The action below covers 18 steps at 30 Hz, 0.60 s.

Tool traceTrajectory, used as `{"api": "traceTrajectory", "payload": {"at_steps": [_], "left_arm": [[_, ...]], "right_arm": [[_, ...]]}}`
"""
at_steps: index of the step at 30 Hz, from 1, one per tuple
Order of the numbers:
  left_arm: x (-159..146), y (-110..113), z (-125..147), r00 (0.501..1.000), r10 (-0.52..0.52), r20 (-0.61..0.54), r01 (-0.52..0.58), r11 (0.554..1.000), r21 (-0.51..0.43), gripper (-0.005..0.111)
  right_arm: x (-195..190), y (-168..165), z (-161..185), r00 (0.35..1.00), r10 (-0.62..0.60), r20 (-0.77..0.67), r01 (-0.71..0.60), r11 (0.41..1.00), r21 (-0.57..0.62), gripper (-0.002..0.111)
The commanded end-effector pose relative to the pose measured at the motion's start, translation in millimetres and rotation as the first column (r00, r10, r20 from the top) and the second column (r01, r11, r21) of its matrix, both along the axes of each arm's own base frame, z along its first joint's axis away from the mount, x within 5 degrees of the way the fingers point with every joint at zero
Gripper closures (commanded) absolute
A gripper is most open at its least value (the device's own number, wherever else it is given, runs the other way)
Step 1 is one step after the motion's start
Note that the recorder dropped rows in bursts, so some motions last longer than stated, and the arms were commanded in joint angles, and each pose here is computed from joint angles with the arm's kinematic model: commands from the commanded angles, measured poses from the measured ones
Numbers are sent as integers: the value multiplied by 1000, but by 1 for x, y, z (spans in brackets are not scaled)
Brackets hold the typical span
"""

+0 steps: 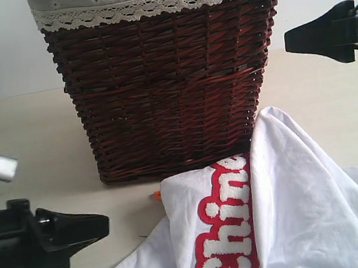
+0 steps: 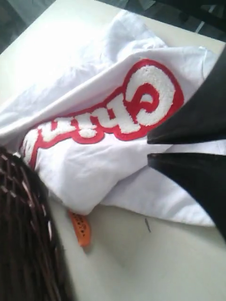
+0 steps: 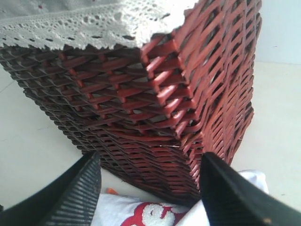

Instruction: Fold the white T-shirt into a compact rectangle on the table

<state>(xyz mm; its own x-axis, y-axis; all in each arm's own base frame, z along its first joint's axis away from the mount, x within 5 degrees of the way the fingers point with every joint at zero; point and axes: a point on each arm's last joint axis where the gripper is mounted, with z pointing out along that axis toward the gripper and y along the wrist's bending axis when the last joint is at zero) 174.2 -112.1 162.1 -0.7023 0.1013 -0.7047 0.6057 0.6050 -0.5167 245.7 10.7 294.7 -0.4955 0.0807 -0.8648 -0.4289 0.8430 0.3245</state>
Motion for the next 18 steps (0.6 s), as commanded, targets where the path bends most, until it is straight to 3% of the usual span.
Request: {"api": "traceTrajectory", "payload": {"at_steps": [1,4,6,8,11,16,18], "left_arm": [[26,-21,-24,992,-100,-83,104,993,48,99],[25,-48,-40,969,-215,-120,225,971,79,104],[26,-67,-51,961,-241,-134,262,950,170,107],[32,-77,-63,975,-162,-155,204,927,315,107],[45,-81,-72,994,-2,-107,58,849,525,107],[48,-81,-76,995,18,-94,38,823,566,107],[46,-73,-80,995,49,-90,16,792,610,107]], "right_arm": [[-1,-1,6,1000,-19,12,19,1000,17,49],[-1,-1,6,1000,-19,12,19,1000,17,49],[-1,1,6,1000,-10,12,10,1000,17,49],[-1,5,6,1000,7,12,-7,1000,18,49],[-2,10,6,999,34,11,-34,999,20,49],[-2,12,6,999,39,11,-39,999,19,49],[-2,12,6,999,39,11,-39,999,19,49]]}}
